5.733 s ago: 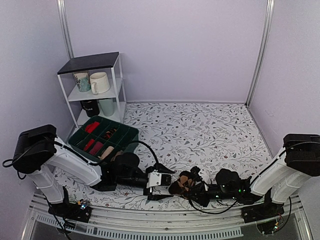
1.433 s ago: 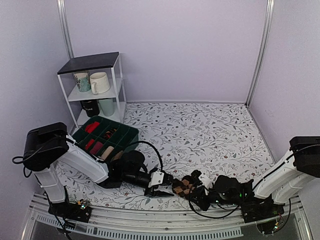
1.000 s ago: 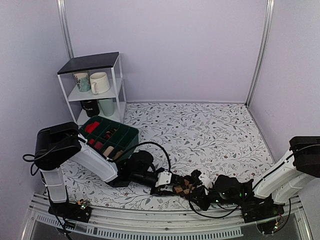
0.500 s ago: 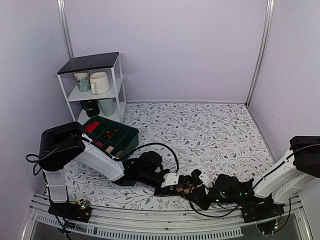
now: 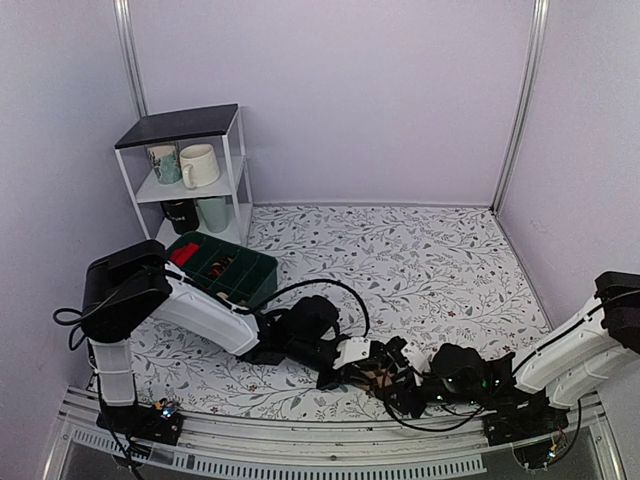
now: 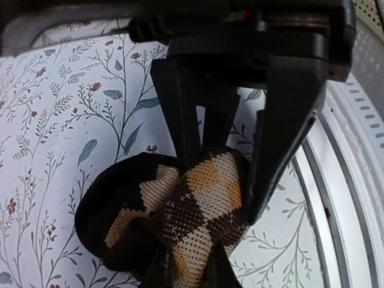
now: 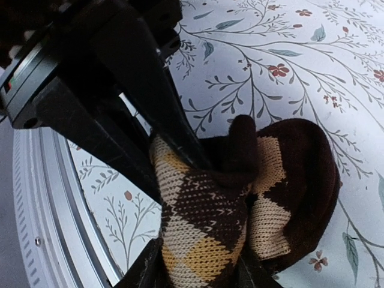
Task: Roll the socks
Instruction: Roll the sock at the center of the board.
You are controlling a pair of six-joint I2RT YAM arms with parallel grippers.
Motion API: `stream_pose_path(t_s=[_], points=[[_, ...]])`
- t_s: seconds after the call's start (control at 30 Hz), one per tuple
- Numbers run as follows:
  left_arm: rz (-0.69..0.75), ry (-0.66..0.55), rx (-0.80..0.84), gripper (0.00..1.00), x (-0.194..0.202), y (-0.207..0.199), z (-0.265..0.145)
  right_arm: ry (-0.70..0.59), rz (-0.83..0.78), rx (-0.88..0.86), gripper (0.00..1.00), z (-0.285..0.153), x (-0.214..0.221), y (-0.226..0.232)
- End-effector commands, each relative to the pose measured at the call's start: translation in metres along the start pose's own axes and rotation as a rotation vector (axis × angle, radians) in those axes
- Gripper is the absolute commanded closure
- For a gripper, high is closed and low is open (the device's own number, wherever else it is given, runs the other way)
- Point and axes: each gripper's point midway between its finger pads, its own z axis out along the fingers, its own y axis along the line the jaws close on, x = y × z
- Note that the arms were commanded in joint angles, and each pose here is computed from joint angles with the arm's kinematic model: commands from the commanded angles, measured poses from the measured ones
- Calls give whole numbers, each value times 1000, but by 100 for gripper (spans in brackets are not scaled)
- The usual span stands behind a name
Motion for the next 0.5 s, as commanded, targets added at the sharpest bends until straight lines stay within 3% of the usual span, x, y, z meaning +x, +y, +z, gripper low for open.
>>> stream_pose_path(t_s=[0.0, 0.07, 0.3, 0.47], points=[[-300, 438, 233, 100, 126, -82, 2, 30, -81, 143, 58, -12, 2, -26], [-345, 459, 256, 100, 131, -88, 1, -50, -123, 171, 51, -23, -17, -29], [-466, 489, 301, 100, 144, -92, -2, -309, -327, 119, 48, -60, -64, -13], [-509, 499, 319, 100, 146, -90, -5, -288, -412, 0, 49, -54, -57, 9]])
